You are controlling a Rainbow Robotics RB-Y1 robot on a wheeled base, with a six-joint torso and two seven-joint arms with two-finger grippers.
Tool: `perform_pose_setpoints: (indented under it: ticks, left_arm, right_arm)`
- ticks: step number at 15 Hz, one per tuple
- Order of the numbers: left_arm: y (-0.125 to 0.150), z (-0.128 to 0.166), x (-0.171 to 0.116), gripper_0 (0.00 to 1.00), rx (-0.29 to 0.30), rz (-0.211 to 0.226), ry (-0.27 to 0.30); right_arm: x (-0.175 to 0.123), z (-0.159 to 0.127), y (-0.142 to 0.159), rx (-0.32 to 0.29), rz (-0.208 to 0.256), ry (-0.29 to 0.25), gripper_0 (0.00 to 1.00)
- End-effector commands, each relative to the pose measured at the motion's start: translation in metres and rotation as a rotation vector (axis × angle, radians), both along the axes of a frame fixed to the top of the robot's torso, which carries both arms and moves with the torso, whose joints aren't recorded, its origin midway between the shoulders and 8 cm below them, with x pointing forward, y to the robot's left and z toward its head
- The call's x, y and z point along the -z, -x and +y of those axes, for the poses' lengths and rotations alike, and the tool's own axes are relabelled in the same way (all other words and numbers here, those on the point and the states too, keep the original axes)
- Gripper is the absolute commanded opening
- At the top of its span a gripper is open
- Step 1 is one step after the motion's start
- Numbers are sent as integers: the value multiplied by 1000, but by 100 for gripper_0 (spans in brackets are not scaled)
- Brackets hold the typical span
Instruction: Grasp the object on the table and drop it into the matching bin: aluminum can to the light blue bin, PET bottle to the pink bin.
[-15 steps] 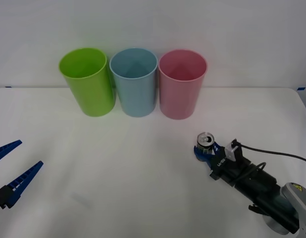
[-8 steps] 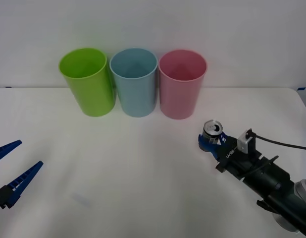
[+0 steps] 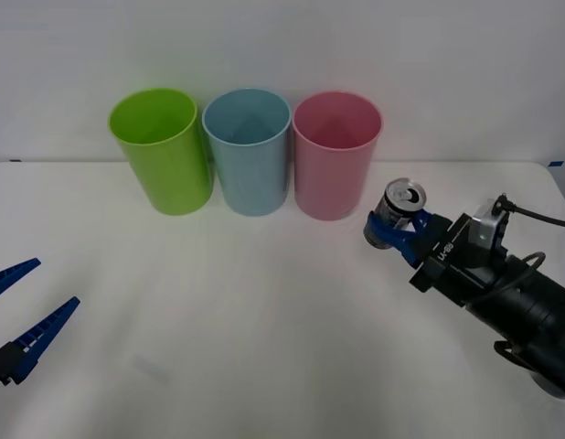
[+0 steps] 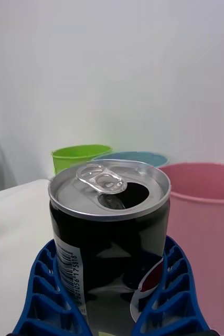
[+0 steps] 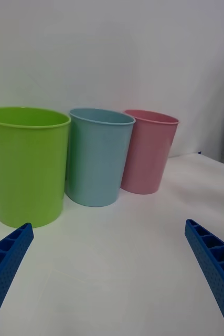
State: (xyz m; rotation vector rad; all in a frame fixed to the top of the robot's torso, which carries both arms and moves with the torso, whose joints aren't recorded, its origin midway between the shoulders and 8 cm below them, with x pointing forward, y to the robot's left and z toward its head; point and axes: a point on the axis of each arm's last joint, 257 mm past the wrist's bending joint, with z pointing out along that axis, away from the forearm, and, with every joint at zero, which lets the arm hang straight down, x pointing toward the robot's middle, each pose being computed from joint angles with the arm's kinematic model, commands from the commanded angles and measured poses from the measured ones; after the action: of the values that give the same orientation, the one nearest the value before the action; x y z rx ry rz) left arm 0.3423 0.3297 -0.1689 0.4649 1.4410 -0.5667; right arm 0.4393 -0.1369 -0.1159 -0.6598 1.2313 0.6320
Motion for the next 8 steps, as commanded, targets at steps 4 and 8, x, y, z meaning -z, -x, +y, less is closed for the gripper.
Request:
perform_pose_setpoints:
  ticks: [4,8]
  left_arm:
    - [0,0,0,100,0,0,0]
    - [0,0,0,100,0,0,0]
  right_arm:
    - [-51,12,-15,-77,-55,19,0]
    - [-77,29,-28,-126,-58,29,0]
